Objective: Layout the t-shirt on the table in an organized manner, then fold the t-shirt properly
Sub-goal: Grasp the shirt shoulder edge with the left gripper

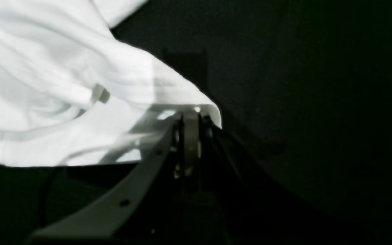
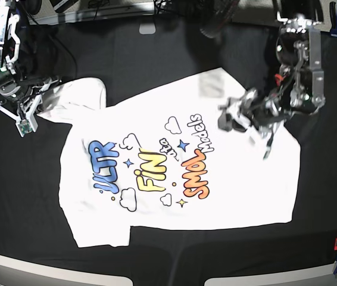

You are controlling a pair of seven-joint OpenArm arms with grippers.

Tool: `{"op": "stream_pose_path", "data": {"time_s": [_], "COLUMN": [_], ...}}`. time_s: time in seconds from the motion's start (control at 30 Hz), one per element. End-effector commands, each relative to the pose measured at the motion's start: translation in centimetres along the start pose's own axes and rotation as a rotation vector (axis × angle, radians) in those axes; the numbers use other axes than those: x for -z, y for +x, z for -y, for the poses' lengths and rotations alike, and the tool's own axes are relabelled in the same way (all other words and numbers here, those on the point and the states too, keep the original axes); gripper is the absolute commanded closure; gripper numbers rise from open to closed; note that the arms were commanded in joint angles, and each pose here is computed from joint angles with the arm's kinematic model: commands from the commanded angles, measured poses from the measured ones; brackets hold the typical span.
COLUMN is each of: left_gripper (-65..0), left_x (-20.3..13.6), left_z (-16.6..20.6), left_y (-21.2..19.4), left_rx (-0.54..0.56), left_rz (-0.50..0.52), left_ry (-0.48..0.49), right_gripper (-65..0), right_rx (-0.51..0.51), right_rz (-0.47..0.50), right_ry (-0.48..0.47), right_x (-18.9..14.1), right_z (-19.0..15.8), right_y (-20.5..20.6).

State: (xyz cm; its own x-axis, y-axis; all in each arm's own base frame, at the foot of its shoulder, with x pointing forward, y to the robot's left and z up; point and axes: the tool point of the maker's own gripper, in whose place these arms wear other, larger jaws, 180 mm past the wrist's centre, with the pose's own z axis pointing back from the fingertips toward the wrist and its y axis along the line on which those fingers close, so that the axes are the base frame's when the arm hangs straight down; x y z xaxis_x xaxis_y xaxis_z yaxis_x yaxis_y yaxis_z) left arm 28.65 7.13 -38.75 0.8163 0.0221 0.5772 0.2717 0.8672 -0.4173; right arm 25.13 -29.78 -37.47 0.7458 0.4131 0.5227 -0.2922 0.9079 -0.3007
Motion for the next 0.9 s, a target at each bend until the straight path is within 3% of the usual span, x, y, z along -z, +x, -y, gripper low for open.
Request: {"op": "stream_pose_path", "data": {"time_s": [0.0, 0.1, 0.4, 0.67, 0.87], "left_gripper": [-23.2, -23.2, -23.2, -23.2, -23.2], "left_x": [-0.6, -1.6, -5.3, -4.3, -3.5], "left_z": [-0.3, -2.3, -6.2, -2.4, -3.1], "left_y": [0.8, -1.2, -4.3, -3.1, -3.9], "left_rx": [0.014, 0.001, -0.243, -0.338, -0.316], "left_rz": [0.041, 0.039, 0.105, 0.222, 0.205], "left_ry": [0.002, 0.048, 0.083, -0.074, 0.014], "right_gripper": [0.0, 0.0, 0.0, 0.0, 0.0], "right_rx": [-0.011, -0.011, -0.011, -0.011, -0.011], "right_rz": [0.033, 0.032, 0.032, 0.031, 0.027], "right_ry": [-0.026, -0.026, -0.026, -0.026, -0.026], "right_x": [-0.5, -0.5, -0.5, -0.5, -0.5], "right_z": [1.1, 1.1, 1.1, 1.1, 1.1], "right_y": [1.2, 1.1, 1.1, 1.1, 1.0]}}
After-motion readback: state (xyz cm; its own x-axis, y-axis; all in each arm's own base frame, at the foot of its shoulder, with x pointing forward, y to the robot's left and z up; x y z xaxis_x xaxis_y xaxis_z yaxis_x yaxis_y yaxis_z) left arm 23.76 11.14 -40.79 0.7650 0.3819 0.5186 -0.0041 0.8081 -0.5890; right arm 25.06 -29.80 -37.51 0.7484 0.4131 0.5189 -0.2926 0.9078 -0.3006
